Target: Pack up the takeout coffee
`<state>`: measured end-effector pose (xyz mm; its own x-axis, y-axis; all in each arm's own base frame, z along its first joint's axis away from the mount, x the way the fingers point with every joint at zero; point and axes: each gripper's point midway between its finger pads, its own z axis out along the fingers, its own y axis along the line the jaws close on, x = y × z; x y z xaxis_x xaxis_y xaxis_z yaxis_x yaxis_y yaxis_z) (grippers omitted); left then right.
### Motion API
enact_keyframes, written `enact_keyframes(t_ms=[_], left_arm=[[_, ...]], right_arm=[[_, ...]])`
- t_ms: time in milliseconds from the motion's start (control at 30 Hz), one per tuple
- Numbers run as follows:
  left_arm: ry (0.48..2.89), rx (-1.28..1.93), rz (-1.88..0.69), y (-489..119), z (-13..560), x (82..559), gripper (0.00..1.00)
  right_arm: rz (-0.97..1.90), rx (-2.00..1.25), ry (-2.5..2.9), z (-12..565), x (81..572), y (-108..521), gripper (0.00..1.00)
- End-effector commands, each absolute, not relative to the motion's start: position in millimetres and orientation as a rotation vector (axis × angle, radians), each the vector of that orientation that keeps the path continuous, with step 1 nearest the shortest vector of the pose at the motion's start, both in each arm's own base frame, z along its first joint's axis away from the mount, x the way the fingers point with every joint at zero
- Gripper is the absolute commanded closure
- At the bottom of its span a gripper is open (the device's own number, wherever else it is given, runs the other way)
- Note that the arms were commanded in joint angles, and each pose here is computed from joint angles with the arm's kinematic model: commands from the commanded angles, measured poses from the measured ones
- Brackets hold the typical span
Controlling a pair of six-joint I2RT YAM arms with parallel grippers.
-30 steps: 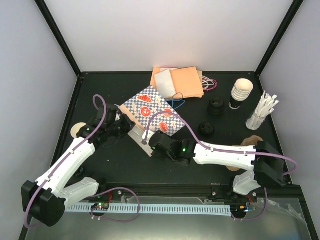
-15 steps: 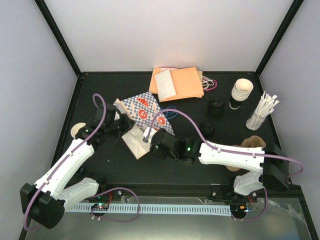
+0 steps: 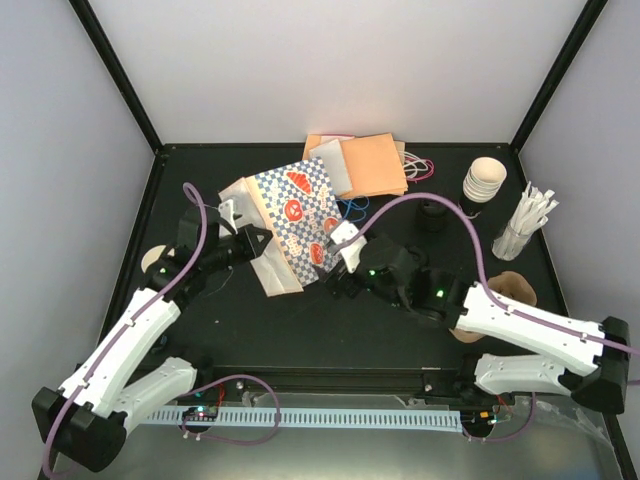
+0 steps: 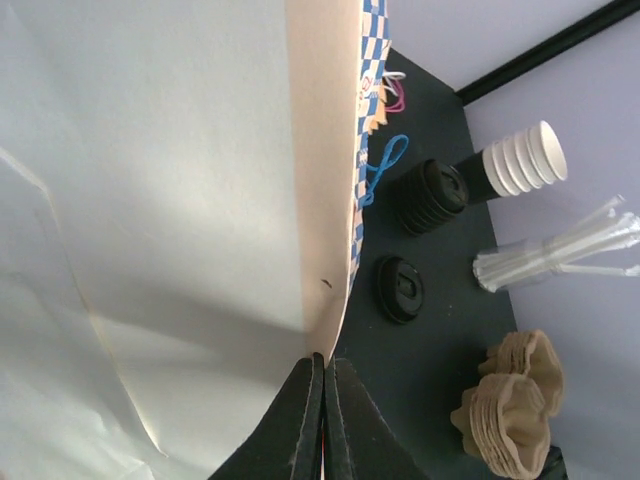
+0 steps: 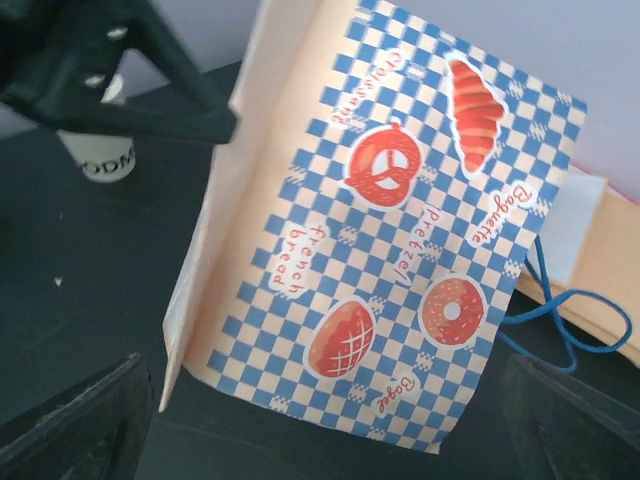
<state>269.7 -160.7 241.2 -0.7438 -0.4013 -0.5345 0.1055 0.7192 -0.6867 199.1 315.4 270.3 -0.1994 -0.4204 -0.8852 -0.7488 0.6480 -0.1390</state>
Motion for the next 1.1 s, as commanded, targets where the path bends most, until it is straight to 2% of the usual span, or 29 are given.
enact_keyframes(t_ms=[0,267,600,633,733,800,1067], left_arm=[[2.091,-0.044,-1.055,-176,283,268,0.98],[2.081,0.039,-1.159,-191,284,263,0.98],[2.142,0.066,-1.232,-201,267,259,0.98],[2.144,0.071,-1.241,-203,267,258,0.98],[2.135,0.095,-1.270,-206,270,256,0.98],[2.133,0.103,-1.278,-207,271,256,0.98],[2.114,0.122,-1.291,-207,276,253,0.98]], right_arm=[[0.502,-0.793,1.871,282,214,296,0.02],[0.687,-0.573,2.008,295,248,263,0.00],[0.904,-0.309,2.138,287,277,211,0.02],[0.927,-0.283,2.146,285,279,206,0.06],[1.016,-0.222,2.159,275,284,196,0.34],[1.042,-0.152,2.177,266,290,185,0.46],[1.052,-0.037,2.230,245,301,169,0.53]])
